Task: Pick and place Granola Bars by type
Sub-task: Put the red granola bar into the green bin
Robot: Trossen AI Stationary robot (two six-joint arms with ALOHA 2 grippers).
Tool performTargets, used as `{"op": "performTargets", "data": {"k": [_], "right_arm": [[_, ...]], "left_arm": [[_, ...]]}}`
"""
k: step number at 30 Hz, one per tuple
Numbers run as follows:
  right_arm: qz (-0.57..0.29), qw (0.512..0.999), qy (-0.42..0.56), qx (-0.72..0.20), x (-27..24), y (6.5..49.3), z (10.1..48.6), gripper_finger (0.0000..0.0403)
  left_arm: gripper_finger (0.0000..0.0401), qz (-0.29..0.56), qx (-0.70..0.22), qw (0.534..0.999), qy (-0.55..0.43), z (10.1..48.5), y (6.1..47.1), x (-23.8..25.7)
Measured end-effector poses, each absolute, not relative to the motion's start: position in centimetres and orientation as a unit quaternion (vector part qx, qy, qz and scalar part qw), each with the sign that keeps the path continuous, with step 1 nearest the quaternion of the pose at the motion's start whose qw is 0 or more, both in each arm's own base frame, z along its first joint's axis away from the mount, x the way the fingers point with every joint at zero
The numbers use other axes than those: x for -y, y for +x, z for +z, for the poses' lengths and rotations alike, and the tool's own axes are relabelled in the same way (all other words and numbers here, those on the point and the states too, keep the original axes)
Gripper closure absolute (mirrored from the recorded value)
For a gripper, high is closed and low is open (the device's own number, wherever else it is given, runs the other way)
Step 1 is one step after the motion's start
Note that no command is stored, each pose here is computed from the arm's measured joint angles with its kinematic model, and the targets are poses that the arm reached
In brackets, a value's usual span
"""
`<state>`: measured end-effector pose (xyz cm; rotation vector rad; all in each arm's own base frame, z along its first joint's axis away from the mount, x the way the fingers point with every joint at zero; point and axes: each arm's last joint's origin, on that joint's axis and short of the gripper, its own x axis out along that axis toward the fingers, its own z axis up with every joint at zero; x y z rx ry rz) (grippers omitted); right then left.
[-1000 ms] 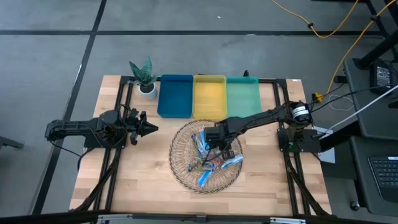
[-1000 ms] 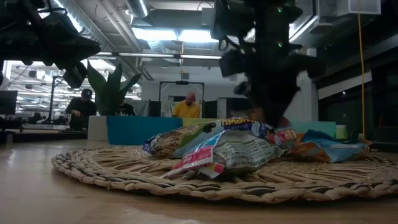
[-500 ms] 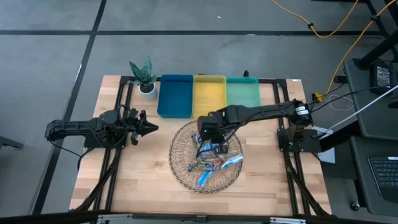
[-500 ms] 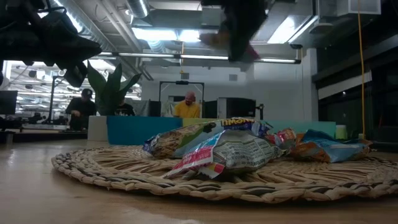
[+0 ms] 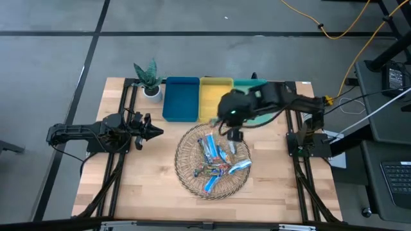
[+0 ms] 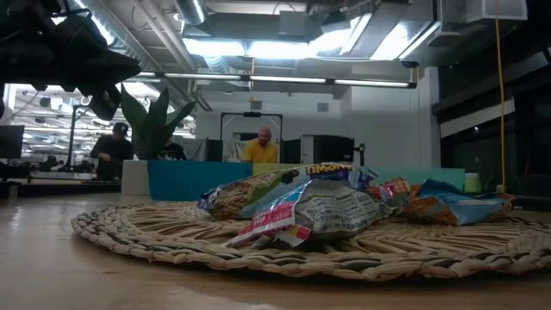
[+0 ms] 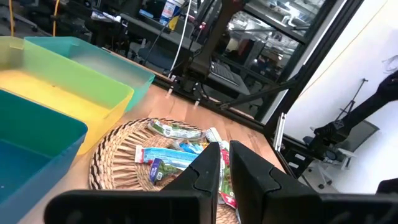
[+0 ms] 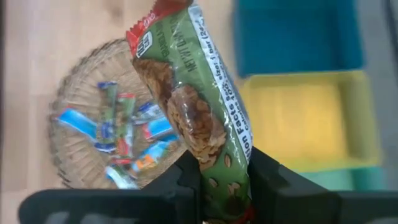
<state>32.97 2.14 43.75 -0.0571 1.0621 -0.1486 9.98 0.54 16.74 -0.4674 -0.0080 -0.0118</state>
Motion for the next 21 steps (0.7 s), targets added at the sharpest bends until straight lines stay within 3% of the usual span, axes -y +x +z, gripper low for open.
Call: {"op": "performTargets", "data": {"k": [11, 16, 21], "right_arm": [[-0.249, 0.867, 0.002, -0.432, 3.0, 22.9, 48.1, 0.0325], [-0.369, 0.836, 0.023, -0.405, 6.1, 19.7, 48.3, 0.0325], [-0.412, 0.803, 0.029, -0.431, 9.3, 18.3, 46.9, 0.0325]], "left_arm": [[0.0370, -0.006, 0.004, 0.973, -0.232, 16.7, 10.0, -0.5], [0.0370, -0.006, 0.004, 0.973, -0.232, 16.7, 10.0, -0.5], [0.0370, -0.005, 0.004, 0.973, -0.232, 16.7, 10.0, -0.5]]}}
